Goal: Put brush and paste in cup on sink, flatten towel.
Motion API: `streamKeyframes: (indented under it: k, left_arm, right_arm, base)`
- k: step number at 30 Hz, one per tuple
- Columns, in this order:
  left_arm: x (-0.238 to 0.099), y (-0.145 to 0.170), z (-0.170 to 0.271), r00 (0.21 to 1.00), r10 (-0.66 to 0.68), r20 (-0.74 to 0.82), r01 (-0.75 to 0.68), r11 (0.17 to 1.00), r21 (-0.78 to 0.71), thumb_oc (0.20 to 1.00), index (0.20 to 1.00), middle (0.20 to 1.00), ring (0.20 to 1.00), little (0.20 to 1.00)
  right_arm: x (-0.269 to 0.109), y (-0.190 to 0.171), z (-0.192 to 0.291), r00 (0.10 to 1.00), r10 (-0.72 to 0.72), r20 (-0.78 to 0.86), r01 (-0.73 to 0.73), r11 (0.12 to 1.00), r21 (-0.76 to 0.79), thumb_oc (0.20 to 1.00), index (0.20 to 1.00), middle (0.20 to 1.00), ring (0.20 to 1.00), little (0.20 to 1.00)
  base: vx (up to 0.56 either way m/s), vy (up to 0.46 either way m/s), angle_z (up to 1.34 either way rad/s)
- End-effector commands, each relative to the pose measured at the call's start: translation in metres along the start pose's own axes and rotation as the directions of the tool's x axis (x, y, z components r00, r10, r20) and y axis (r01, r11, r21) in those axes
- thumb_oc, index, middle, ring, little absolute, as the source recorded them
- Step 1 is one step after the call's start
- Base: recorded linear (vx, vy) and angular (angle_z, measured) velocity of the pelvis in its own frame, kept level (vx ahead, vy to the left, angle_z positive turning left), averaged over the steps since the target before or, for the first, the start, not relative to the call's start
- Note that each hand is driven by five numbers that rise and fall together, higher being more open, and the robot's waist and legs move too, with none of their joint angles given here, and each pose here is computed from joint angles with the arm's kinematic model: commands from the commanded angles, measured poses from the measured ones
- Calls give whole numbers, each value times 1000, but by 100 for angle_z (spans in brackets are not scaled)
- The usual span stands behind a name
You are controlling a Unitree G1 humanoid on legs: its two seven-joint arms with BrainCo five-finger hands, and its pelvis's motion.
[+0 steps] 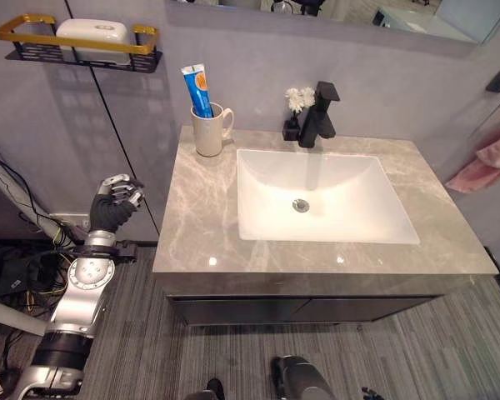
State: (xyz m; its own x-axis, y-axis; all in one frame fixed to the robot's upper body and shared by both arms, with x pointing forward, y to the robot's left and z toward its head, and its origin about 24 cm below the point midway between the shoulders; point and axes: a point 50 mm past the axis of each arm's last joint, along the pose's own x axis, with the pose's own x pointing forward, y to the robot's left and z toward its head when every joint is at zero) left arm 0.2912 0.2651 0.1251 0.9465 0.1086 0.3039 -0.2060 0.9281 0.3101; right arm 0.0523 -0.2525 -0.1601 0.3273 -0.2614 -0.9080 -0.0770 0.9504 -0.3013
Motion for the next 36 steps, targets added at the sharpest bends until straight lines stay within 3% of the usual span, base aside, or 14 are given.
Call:
streamKeyframes:
  k: [1, 10, 15, 27, 36]
  left_arm:
    - [11, 6, 21, 995, -9, 103, 6, 1000, 28, 200, 200, 200, 200, 200]
    - [9, -3, 1, 1000, -22, 11, 23, 995, -94, 200, 200, 200, 200, 200]
    - [13, -2, 2, 1000, 2, 15, 0, 992, -129, 200, 200, 200, 200, 200]
    - [58, -8, 15, 995, 98, 14, -96, 988, -119, 200, 200, 200, 200, 200]
    - [61, -8, 5, 993, 110, -44, -114, 989, -94, 200, 200, 200, 200, 200]
  right_arm:
    - [0, -10, -5, 999, -27, -33, 26, 1000, -9, 1000, 1000, 1000, 1000, 1000]
    - [-5, 4, -29, 993, 27, -119, -36, 996, -77, 1000, 1000, 1000, 1000, 1000]
    - [-7, 4, -34, 993, 19, -116, -21, 1000, -15, 1000, 1000, 1000, 1000, 1000]
    - [-9, -4, -39, 993, -1, -120, -6, 998, -57, 1000, 1000, 1000, 1000, 1000]
    - [-7, -13, -27, 998, -32, -61, 31, 999, -21, 1000, 1000, 1000, 1000, 1000]
  base:
    - [186, -40, 28]
    - [170, -124, 43]
    - [86, -105, -5]
    - [2, -7, -18]
    - [7, -12, -13]
